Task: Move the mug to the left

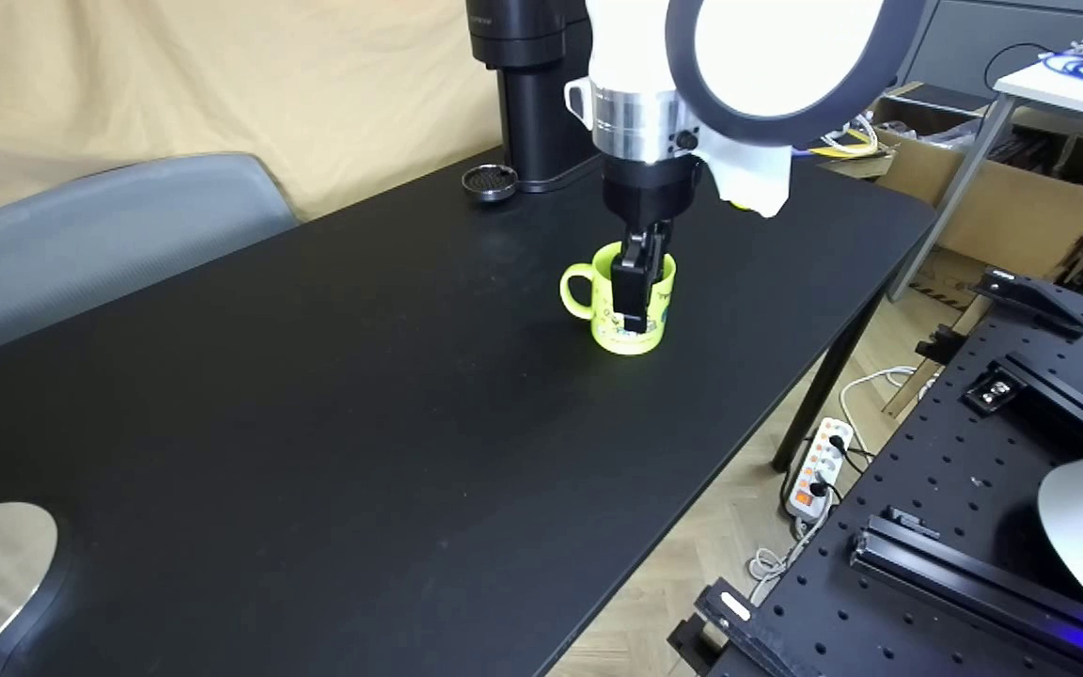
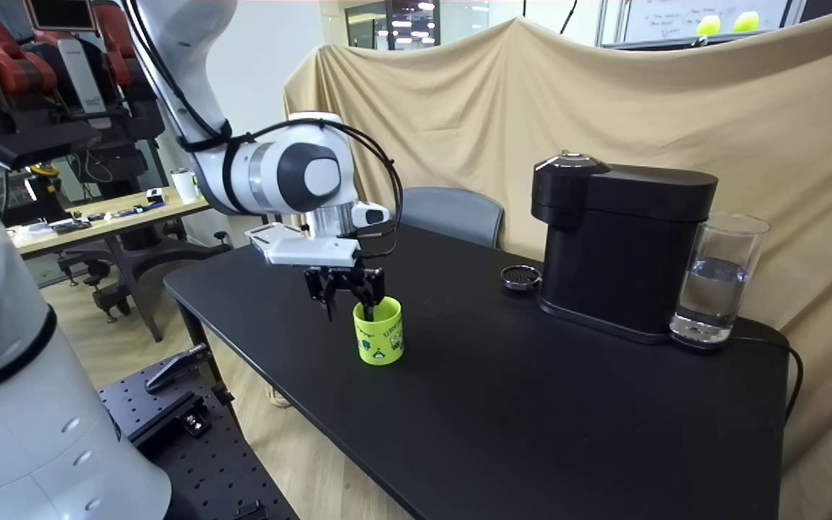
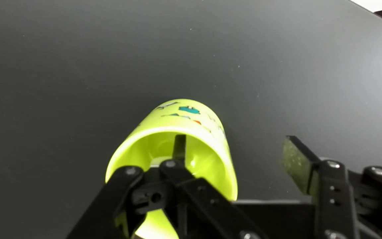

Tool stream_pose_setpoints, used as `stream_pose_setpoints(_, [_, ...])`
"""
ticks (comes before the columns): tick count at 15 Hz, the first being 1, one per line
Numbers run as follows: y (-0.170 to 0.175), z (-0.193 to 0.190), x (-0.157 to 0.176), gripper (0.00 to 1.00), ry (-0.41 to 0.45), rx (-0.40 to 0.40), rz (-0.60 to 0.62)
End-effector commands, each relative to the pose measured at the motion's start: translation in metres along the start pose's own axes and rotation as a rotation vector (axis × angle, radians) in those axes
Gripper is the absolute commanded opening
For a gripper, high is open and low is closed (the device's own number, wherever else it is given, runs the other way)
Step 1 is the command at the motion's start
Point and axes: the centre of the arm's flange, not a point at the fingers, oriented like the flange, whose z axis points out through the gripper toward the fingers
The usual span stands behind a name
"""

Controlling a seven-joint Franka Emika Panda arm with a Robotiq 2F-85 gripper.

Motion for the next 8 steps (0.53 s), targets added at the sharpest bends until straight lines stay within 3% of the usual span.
stream_pose_setpoints(1, [0.0030, 0.0055, 0.0082, 0.45, 0.010, -0.024, -0.014])
stream_pose_setpoints(5, [0.0056, 0.0017, 0.0133, 0.17, 0.022, -0.040, -0.036])
stream_pose_setpoints(8, [0.0085, 0.0003, 0.0151, 0.01, 0.024, -0.048, -0.054])
